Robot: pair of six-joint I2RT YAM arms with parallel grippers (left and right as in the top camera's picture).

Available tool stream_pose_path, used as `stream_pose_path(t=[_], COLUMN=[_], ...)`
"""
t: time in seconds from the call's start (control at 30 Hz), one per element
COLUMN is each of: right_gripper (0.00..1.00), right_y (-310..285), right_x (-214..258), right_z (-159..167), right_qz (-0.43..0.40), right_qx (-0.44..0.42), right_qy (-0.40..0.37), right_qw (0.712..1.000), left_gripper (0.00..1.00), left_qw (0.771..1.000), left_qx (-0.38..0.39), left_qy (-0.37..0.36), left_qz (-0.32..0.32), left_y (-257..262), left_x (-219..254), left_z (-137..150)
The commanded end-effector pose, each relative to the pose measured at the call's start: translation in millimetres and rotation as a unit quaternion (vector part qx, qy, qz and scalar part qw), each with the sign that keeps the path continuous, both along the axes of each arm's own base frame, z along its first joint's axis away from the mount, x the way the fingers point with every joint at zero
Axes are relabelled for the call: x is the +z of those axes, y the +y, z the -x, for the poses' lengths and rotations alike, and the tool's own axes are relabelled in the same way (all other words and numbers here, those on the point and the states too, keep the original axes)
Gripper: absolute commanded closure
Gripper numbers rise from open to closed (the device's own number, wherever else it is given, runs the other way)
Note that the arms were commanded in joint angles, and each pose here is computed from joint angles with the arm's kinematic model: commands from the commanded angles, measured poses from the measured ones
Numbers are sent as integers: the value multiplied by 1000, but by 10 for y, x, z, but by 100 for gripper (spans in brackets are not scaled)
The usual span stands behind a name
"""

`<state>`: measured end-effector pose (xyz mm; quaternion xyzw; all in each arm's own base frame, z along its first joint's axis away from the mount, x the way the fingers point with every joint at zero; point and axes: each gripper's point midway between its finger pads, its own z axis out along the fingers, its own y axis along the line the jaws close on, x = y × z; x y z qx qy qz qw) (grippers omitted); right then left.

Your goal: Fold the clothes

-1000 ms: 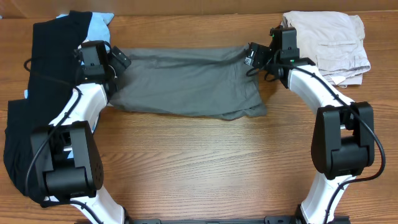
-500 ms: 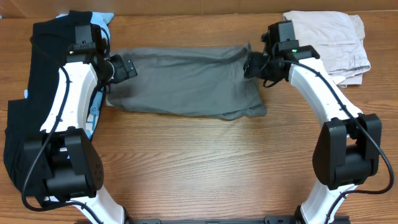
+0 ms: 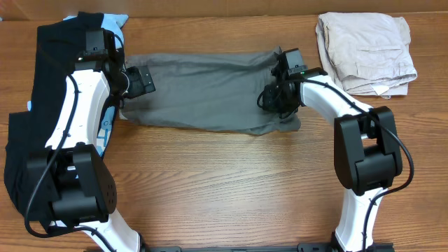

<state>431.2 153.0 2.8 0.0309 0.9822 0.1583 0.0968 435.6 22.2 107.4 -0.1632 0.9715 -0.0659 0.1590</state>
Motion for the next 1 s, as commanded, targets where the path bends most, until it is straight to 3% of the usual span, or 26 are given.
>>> stream_pose_path(t=[0.0, 0.37, 0.53, 0.97], right_gripper=[96, 96, 96, 96], right_y=[-60, -766, -982, -1107], right_x=[-117, -328, -340, -343], right_z=[94, 419, 477, 552], right_qz=[1, 29, 32, 37], right_qx=[-10, -103, -104, -106], right_qy=[25, 116, 128, 143], right_qw=[1000, 987, 986, 983], left_gripper=[0, 0, 0, 0], left_qw=[1000, 999, 999, 989], left_qx=[-18, -41, -42, -93], left_qy=[-14, -12, -2, 41], left_qz=[4, 1, 2, 103], left_y=[-76, -106, -106, -412], left_x=[114, 89, -18, -1034], left_z=[-38, -30, -47, -244])
